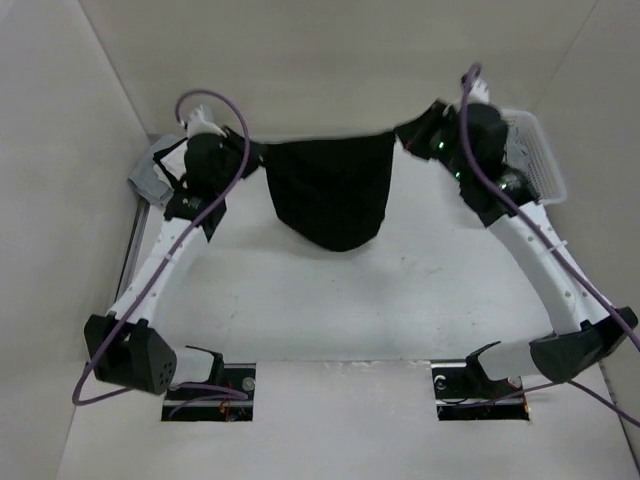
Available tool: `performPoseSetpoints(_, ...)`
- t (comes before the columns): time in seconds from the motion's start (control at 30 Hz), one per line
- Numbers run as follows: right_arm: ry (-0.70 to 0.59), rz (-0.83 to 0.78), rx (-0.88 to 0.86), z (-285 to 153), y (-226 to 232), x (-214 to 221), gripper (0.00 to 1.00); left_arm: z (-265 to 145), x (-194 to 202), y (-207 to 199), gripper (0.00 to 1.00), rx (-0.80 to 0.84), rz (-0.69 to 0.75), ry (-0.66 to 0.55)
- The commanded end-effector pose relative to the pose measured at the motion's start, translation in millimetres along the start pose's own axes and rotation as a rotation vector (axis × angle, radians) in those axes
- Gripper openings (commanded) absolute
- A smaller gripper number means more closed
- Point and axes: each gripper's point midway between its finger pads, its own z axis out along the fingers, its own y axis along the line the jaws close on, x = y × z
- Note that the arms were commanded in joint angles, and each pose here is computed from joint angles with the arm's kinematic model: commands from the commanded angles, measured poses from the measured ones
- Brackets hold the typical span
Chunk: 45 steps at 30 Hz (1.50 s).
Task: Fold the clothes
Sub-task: Flatten the tank top out
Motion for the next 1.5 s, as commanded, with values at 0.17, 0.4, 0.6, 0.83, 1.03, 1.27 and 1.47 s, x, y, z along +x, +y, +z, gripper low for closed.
performPoseSetpoints(0.17,-0.300,-0.064,-0.313,-87,98,-134,0.00,-64,-147,-108,0.06,0.348,-0.075,-0.276)
performPoseSetpoints(0.4,-0.110,0.023,-0.158,-58,-5,9,0.00,-54,-33,-10,0.08,0.218,-0.115,-0.129)
performPoseSetpoints(0.6,0.208,0.100,-0.038,-68,-92,193,0.00,-78,105,125,0.13,0.007,-0.196,0.078)
performPoseSetpoints(0.83,0.358,0.165,0.165,-84,-154,285,0.26,-106,146,198,0.42,-0.210,-0.159,0.127)
performPoseSetpoints(1.03,0.314,0.143,0.186,-91,-155,271,0.40,-114,150,218,0.42,-0.346,-0.011,0.127)
performPoseSetpoints(1.27,0.317,0.119,0.201,-94,-156,270,0.39,-125,172,225,0.24,-0.535,0.122,0.218)
performPoseSetpoints(1.47,0.315,0.102,0.176,-86,-148,269,0.39,-143,169,221,0.13,-0.589,0.154,0.195)
